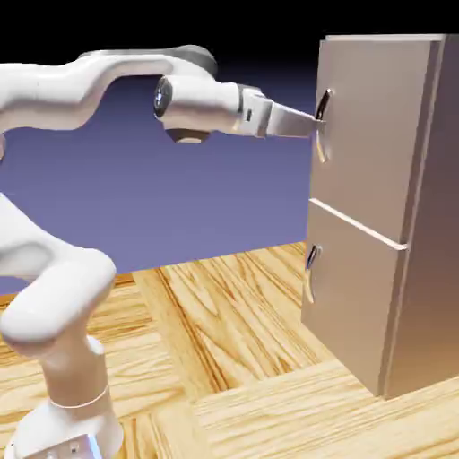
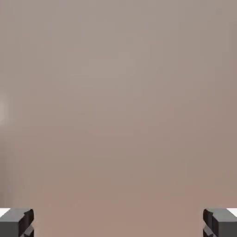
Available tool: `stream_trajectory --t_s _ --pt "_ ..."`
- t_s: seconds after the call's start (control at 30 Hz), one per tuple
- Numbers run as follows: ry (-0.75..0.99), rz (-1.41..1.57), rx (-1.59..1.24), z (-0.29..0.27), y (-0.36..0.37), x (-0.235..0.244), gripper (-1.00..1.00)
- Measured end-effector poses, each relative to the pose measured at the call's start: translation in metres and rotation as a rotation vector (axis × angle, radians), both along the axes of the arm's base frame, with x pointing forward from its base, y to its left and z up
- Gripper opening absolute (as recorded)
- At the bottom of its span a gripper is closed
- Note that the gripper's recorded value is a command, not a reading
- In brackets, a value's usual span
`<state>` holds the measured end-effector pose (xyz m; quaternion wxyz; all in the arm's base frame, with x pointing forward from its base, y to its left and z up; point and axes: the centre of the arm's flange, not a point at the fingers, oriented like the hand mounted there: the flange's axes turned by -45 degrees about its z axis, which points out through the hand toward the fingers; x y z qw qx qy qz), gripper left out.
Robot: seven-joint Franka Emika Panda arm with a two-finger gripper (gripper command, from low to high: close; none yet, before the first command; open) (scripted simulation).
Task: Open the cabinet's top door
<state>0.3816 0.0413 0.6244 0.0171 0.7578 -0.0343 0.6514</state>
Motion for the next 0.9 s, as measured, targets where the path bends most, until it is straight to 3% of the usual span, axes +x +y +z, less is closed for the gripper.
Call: stream_trajectory --t_s 0.73,0.9 --pt "-0.150 0.012 -0.029 -0.058 0.100 0.049 0.00" --pt "-0.150 0.012 -0.029 -0.058 0.097 0.098 0.00"
